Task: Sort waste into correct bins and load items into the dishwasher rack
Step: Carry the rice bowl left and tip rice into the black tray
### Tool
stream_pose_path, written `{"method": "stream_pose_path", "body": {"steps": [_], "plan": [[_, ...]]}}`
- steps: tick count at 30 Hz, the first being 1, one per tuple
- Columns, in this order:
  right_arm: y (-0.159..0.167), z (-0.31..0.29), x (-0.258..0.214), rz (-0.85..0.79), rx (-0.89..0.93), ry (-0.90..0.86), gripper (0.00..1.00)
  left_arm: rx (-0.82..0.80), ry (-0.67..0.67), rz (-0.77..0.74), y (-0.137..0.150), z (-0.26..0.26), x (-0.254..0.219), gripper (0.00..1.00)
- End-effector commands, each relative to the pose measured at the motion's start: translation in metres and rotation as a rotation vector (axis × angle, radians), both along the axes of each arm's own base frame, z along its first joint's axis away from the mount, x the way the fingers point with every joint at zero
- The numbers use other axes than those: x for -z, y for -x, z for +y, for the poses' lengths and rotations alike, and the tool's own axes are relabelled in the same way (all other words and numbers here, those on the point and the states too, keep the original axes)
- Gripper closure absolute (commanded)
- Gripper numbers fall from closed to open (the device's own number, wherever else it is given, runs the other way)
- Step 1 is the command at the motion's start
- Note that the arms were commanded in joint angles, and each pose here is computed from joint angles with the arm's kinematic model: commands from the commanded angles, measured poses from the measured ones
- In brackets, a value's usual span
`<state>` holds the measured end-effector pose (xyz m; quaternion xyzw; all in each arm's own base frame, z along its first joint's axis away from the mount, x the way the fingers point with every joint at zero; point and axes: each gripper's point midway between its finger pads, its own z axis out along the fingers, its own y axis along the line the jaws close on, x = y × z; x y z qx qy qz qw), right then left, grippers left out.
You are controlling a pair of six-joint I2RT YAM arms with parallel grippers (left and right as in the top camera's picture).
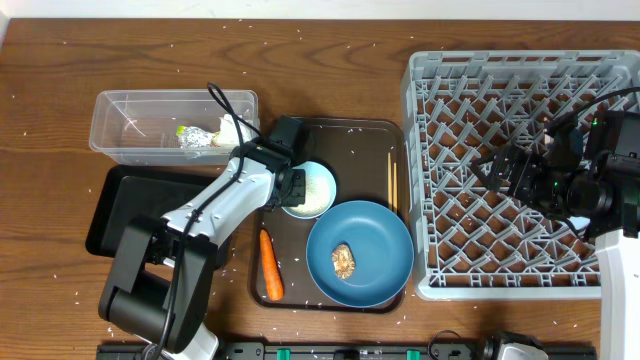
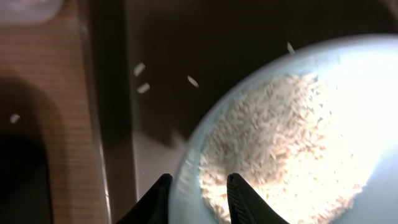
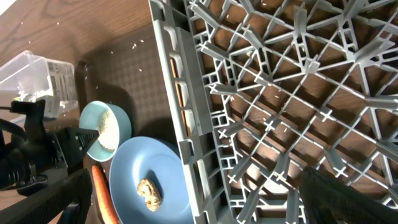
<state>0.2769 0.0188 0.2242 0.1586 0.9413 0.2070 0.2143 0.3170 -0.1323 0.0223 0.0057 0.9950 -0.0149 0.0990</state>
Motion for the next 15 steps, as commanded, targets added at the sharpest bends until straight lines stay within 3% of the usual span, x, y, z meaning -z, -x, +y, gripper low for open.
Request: {"method": "stream_pose_path", "body": {"steps": [1,7,11,15], "plan": [[-0.001,0.002,-0.001,-0.01,-0.022,0.008,0.01,0.022,-0.046,-0.029,-0.006,0.007,0.0,0.71],[0.0,0.002,-0.001,-0.004,-0.023,0.007,0.01,0.043,-0.023,-0.012,-0.004,0.002,0.015,0.71],[0.0,0.003,-0.001,-0.003,-0.023,0.006,0.01,0.047,-0.01,0.002,-0.002,-0.001,0.018,0.85],[0.0,0.003,-0.001,-0.003,-0.023,0.006,0.01,0.047,-0.007,-0.004,-0.004,-0.002,0.016,0.92]]}}
